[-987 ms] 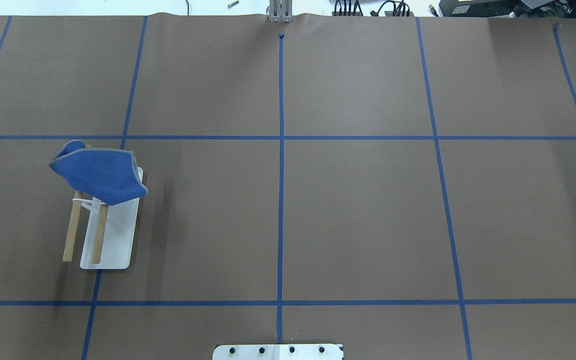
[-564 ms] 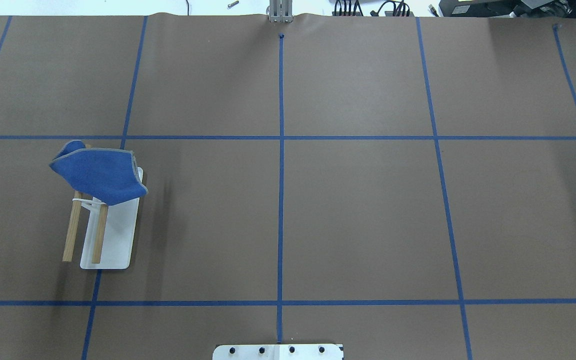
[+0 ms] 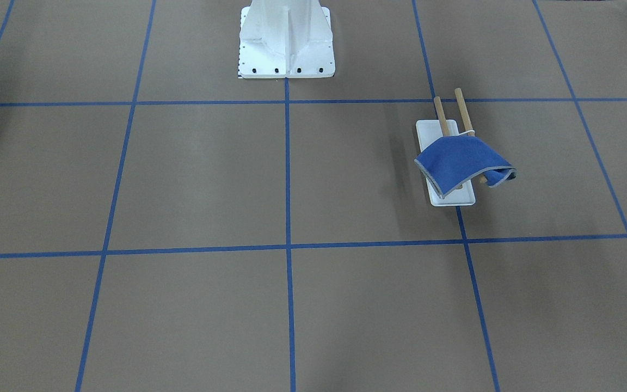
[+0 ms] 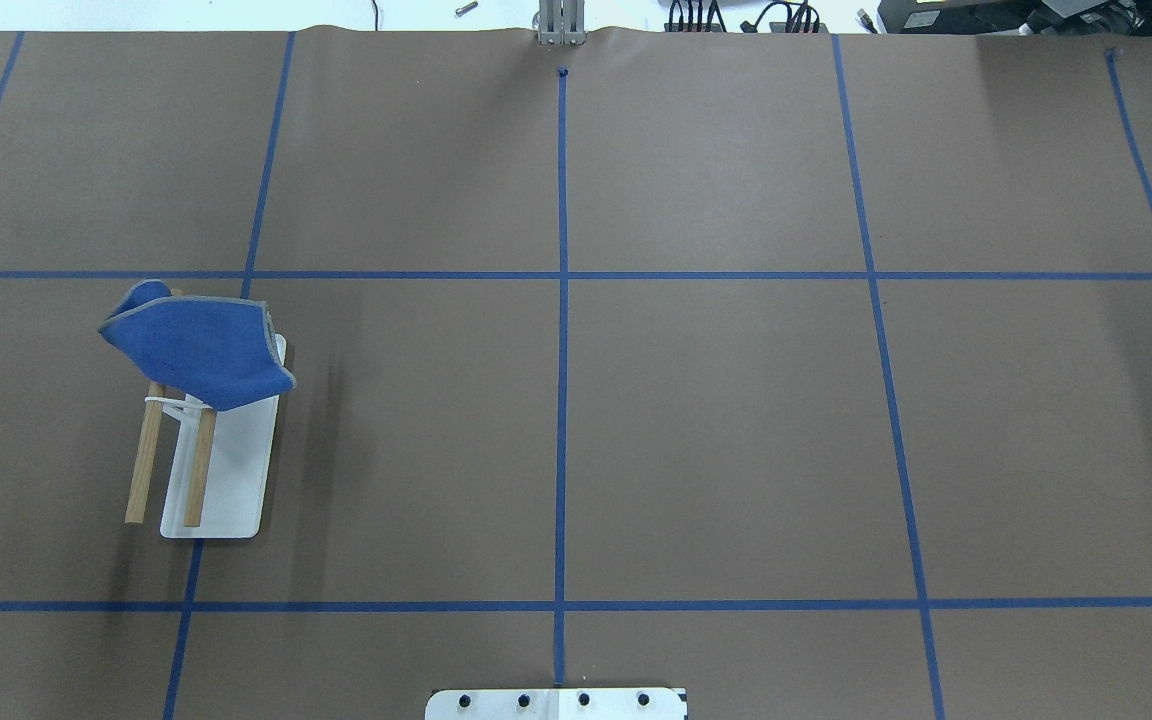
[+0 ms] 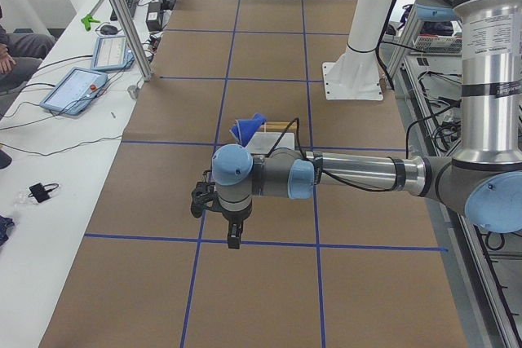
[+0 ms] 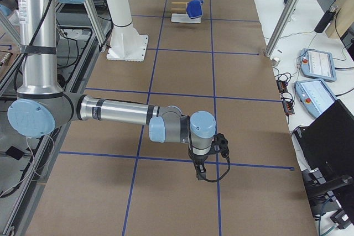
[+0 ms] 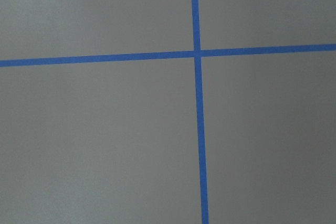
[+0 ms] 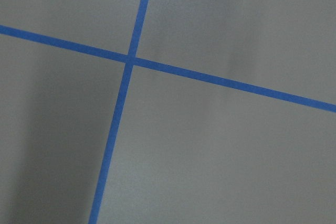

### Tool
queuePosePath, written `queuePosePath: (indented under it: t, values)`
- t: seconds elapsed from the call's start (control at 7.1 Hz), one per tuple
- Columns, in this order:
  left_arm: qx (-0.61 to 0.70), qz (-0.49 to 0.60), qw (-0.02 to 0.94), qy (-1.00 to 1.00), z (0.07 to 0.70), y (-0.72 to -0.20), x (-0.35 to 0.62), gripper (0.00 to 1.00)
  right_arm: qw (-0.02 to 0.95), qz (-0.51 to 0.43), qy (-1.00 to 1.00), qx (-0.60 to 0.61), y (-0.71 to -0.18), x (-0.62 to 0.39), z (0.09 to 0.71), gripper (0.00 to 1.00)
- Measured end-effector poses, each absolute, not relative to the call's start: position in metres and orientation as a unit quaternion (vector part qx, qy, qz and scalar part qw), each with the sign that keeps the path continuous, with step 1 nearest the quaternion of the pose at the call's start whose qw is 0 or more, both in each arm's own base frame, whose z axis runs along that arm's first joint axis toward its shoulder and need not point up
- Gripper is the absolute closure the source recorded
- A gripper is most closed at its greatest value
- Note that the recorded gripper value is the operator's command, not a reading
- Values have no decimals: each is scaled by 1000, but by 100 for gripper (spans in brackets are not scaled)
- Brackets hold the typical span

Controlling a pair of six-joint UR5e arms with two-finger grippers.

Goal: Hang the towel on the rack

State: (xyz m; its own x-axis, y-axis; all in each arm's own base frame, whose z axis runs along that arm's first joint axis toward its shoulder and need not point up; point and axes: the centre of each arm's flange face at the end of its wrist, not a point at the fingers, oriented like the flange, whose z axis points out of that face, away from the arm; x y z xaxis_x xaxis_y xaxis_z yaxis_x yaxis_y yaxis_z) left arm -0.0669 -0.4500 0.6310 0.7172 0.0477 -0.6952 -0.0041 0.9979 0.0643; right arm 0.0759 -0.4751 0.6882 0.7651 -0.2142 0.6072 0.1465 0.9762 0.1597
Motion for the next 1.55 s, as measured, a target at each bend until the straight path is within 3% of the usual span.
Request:
queuePosePath:
  t: [1.55]
  values:
    - [30, 16, 926, 376, 630, -451, -66, 2, 934, -100, -336, 70, -478, 74, 664, 0]
